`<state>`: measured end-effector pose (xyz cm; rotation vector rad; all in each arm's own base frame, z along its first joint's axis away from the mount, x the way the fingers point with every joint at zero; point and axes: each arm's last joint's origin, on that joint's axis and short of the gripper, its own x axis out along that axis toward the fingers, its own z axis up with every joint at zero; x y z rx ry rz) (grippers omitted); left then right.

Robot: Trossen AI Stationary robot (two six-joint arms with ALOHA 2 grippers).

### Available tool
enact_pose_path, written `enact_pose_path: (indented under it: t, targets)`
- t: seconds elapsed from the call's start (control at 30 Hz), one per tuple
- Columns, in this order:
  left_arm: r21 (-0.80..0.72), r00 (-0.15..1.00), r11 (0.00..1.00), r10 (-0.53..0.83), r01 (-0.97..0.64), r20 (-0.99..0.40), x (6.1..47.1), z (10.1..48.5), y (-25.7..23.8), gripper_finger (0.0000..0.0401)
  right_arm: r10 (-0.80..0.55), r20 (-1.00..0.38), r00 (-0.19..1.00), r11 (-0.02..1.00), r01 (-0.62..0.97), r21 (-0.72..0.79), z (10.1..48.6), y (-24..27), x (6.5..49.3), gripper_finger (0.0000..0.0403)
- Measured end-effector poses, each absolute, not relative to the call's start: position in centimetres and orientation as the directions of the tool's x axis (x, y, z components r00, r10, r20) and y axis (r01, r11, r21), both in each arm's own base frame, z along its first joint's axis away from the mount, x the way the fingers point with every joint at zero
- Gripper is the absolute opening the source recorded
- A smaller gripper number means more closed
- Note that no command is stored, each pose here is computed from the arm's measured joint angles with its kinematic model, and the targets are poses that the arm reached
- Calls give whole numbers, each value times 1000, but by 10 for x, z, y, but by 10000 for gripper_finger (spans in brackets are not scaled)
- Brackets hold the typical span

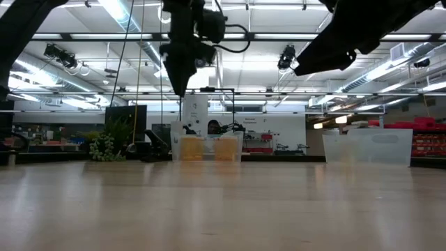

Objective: Pick and place medicine bottles into bin by pill shape (circle, oval)
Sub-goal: Put the top small yellow pill bottle into the right transparent bin

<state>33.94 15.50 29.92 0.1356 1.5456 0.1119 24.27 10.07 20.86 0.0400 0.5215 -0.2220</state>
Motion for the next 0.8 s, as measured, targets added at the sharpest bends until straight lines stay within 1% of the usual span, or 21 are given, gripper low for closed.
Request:
enact_pose_path:
  t: [0.1, 0.17, 0.5, 0.67, 0.8]
  targets:
    - [130, -32, 991, 130, 9, -991, 342, 301, 126, 212, -205, -496, 844, 976, 216, -35, 208, 106, 240, 236]
    - [128, -38, 992, 128, 16, -991, 346, 302, 108, 204, -201, -499, 843, 977, 210, -40, 208, 109, 237, 236]
    - [154, 59, 979, 147, 131, -987, 367, 303, 8, 170, -197, -482, 854, 980, 173, -94, 208, 124, 229, 236]
    - [226, 88, 955, 212, 193, -973, 362, 301, -57, 161, -203, -475, 856, 978, 154, -140, 208, 126, 227, 236]
    - [263, 70, 932, 253, 249, -965, 349, 285, -102, 154, -205, -469, 859, 976, 140, -170, 208, 126, 228, 236]
